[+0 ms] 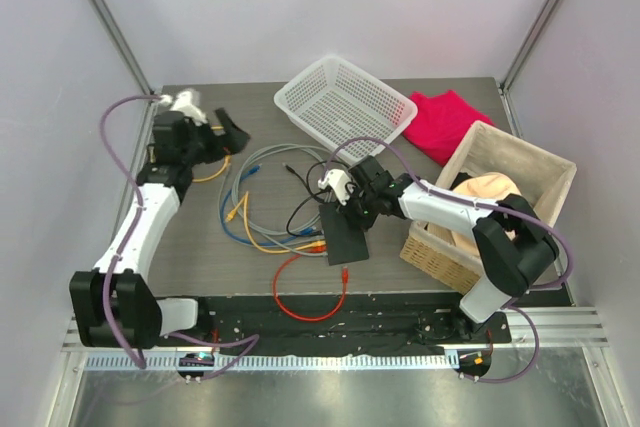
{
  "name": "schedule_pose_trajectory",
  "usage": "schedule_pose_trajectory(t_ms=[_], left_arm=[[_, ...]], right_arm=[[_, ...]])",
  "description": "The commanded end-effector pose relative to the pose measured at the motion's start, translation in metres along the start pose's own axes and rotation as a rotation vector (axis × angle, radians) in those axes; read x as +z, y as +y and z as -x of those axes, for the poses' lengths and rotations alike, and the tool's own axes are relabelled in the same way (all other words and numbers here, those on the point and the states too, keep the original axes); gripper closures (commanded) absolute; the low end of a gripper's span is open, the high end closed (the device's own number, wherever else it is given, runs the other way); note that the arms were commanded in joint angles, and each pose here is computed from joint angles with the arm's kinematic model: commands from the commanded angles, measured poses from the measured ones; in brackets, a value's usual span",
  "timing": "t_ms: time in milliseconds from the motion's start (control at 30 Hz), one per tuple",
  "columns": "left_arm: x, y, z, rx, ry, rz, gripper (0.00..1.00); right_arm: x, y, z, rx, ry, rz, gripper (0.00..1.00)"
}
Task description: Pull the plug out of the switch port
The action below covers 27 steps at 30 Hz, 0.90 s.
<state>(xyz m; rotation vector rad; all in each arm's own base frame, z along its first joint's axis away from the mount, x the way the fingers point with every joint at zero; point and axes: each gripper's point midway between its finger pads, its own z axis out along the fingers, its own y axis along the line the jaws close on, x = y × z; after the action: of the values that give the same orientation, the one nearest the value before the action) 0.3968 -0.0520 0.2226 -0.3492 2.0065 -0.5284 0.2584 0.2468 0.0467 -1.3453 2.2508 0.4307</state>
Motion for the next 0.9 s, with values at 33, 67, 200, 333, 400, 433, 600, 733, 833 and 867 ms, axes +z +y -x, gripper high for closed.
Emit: schedule_pose_trajectory(t_ms=[33, 67, 200, 333, 400, 433, 600, 733, 833, 867], left_arm=[[-0.019, -0.060, -0.073, 0.358, 0.238, -0.327, 0.00], [-0.023, -0.062, -0.083, 0.361, 0.284, -0.348, 0.00], [-0.033, -0.089, -0.123, 0.382, 0.415, -0.502, 0.01], [-0.029, -0.091, -0.151, 0.348, 0.498, -0.560, 0.13], [-0.021, -0.088, -0.156, 0.311, 0.510, -0.545, 0.14], [-0.015, -0.084, -0.164, 0.289, 0.535, -0.535, 0.14], [-0.007, -0.091, -0.185, 0.228, 0.624, -0.602, 0.20], [-0.007, -0.103, -0.199, 0.269, 0.656, -0.668, 0.25], [-0.010, -0.108, -0.214, 0.254, 0.717, -0.713, 0.30], [-0.009, -0.106, -0.223, 0.231, 0.759, -0.715, 0.32]], right_arm=[[0.008, 0.002, -0.022, 0.032, 0.096, 0.008, 0.98], [0.008, 0.001, -0.020, 0.031, 0.094, 0.007, 0.98], [0.007, 0.001, -0.019, 0.030, 0.096, 0.009, 0.98], [0.003, 0.000, -0.017, 0.015, 0.089, 0.007, 0.99], [-0.005, 0.001, -0.010, -0.006, 0.072, 0.013, 0.99], [-0.008, 0.001, -0.008, -0.014, 0.068, 0.011, 0.99], [-0.020, 0.000, -0.003, -0.040, 0.064, 0.007, 0.99], [-0.045, 0.007, 0.021, -0.090, 0.012, 0.045, 0.99], [-0.065, 0.007, 0.038, -0.147, -0.020, 0.049, 0.89], [-0.072, 0.006, 0.043, -0.185, -0.033, 0.038, 0.86]])
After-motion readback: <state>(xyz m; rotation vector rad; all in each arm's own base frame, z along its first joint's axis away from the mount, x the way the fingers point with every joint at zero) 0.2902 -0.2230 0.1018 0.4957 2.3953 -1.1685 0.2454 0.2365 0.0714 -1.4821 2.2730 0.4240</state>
